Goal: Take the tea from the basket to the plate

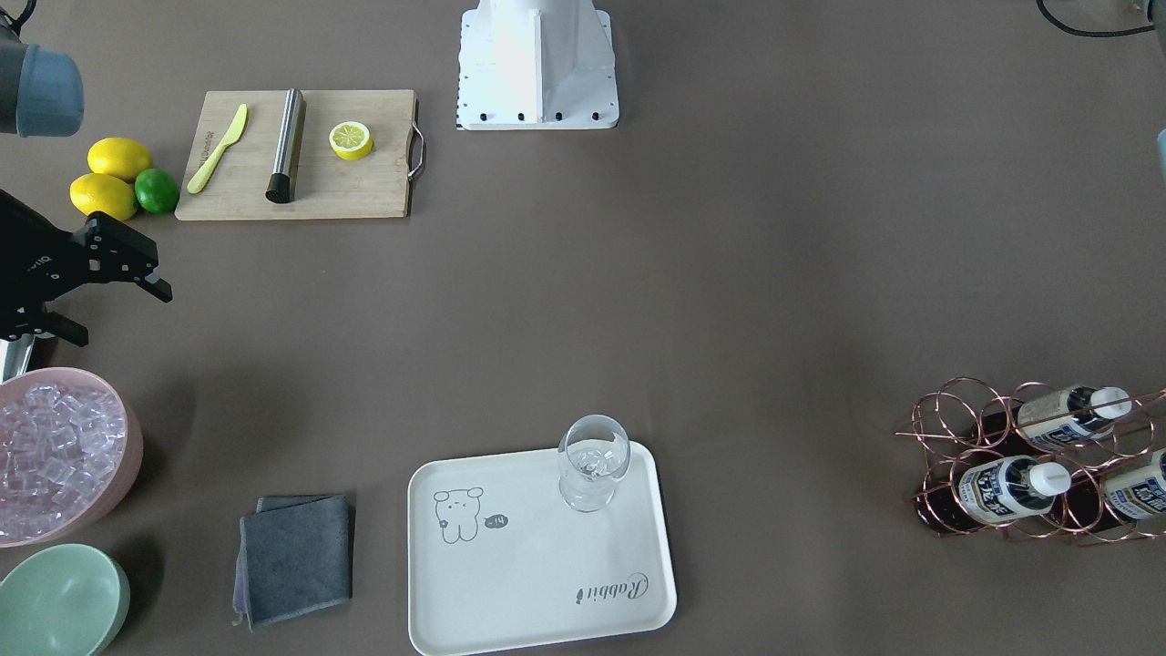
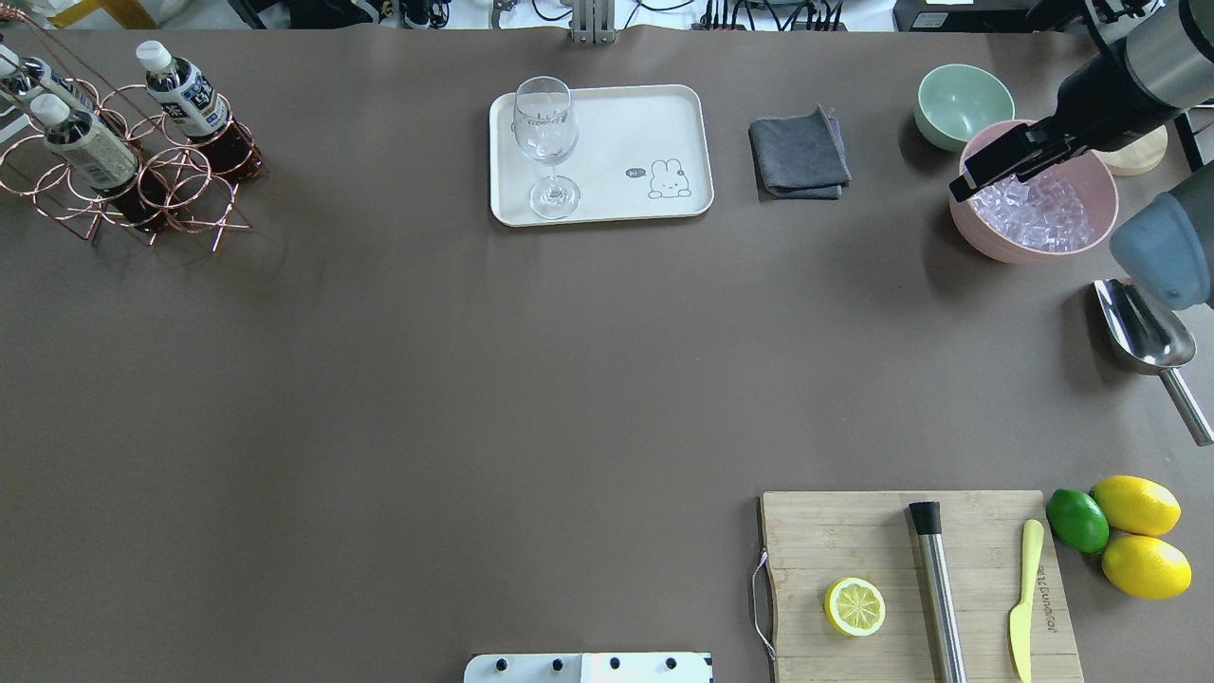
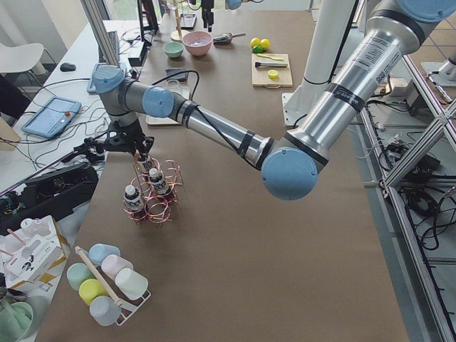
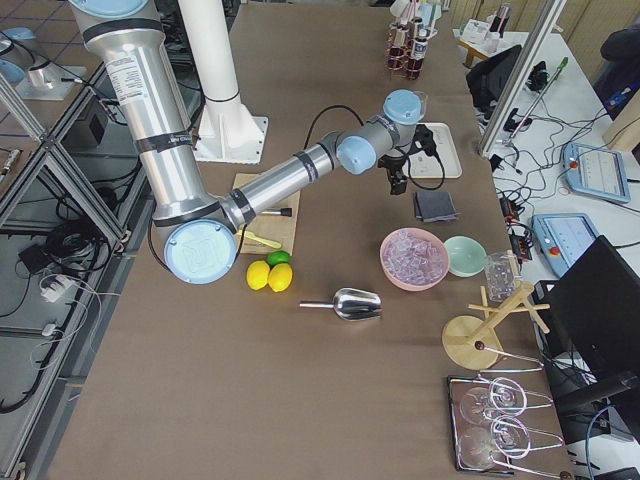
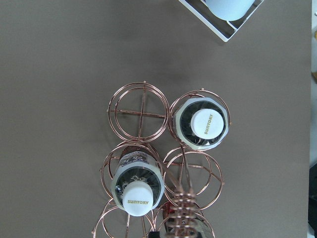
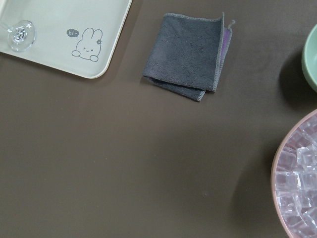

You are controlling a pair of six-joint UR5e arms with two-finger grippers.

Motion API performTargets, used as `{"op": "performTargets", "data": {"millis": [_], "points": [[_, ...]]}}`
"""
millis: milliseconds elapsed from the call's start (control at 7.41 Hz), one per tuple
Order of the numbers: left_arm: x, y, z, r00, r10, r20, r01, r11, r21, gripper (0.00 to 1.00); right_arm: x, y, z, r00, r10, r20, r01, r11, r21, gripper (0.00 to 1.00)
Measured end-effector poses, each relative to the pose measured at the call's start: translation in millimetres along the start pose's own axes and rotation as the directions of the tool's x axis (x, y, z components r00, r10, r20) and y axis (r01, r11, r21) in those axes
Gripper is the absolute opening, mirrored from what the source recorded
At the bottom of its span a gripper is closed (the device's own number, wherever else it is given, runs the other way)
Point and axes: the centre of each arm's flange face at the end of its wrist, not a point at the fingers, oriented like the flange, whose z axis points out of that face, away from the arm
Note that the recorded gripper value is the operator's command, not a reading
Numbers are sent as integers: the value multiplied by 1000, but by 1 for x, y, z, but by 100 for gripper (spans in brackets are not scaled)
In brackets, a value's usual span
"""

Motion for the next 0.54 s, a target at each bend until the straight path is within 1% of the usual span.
{"op": "performTargets", "data": {"millis": [270, 540], "points": [[-4, 7, -21, 1000, -3, -15, 3, 1000, 0, 0, 1, 0, 0, 1000, 1, -1, -1, 1000, 0, 100], [-29, 36, -62, 1000, -27, 1, 27, 1000, 7, 0, 1, 0, 0, 1000, 2, -1, -2, 1000, 0, 100]]}}
